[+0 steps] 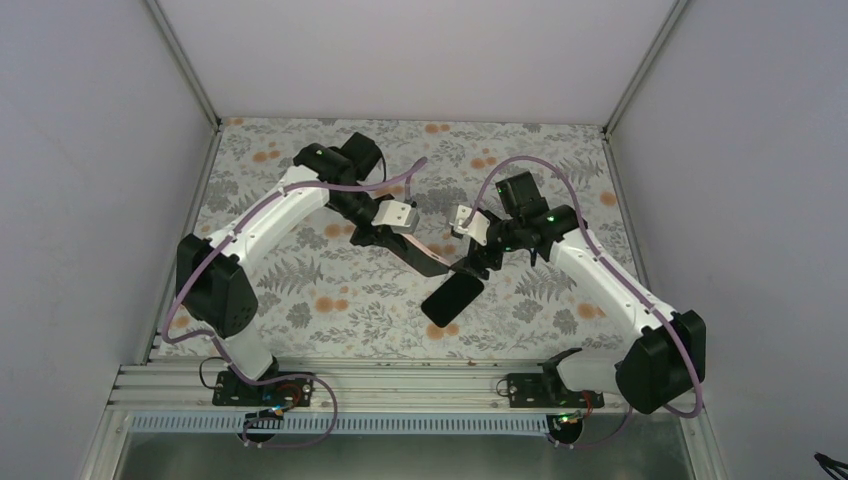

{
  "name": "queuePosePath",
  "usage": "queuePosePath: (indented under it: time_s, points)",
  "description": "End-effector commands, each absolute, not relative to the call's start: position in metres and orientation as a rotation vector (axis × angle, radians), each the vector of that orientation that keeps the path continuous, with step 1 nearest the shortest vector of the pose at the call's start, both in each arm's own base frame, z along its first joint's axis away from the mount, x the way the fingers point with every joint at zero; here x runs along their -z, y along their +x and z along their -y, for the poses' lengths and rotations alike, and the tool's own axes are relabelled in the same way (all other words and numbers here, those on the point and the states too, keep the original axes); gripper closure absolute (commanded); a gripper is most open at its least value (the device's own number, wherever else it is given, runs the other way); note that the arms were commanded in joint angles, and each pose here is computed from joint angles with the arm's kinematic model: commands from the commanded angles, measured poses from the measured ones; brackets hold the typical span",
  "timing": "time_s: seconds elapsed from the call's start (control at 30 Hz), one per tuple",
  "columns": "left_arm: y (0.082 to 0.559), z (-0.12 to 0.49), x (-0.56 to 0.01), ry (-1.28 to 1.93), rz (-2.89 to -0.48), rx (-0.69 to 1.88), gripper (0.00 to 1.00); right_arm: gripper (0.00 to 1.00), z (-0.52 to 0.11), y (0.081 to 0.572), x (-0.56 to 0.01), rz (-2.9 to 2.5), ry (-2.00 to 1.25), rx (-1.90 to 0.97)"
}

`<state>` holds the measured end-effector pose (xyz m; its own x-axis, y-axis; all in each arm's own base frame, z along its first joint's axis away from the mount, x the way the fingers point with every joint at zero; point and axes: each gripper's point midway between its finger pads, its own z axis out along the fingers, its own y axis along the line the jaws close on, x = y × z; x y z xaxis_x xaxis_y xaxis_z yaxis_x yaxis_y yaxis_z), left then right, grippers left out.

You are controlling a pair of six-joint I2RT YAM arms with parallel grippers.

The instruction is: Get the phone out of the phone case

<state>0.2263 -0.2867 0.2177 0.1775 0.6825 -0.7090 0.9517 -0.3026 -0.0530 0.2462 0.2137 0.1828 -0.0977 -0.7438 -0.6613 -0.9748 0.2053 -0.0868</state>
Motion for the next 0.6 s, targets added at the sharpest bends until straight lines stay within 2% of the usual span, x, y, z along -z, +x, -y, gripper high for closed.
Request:
queuePosePath:
  time_s: [0.0,0.23,0.57]
  points:
    - [0.198,0.301,-0.249,2.019,-1.389,1.129,0.98,0.1,-0.215,0.288,-0.197,-1.844,-1.474,-0.351]
    - [0.204,0.31,-0.256,1.969,-1.357,1.143,0.98,0.1,-0.229,0.288,-0.209,-1.817,-1.466,-0.42]
    - [0.193,0.321,-0.281,1.892,-1.239,1.336,0.98,0.1,-0.241,0.314,-0.236,-1.765,-1.359,-0.376]
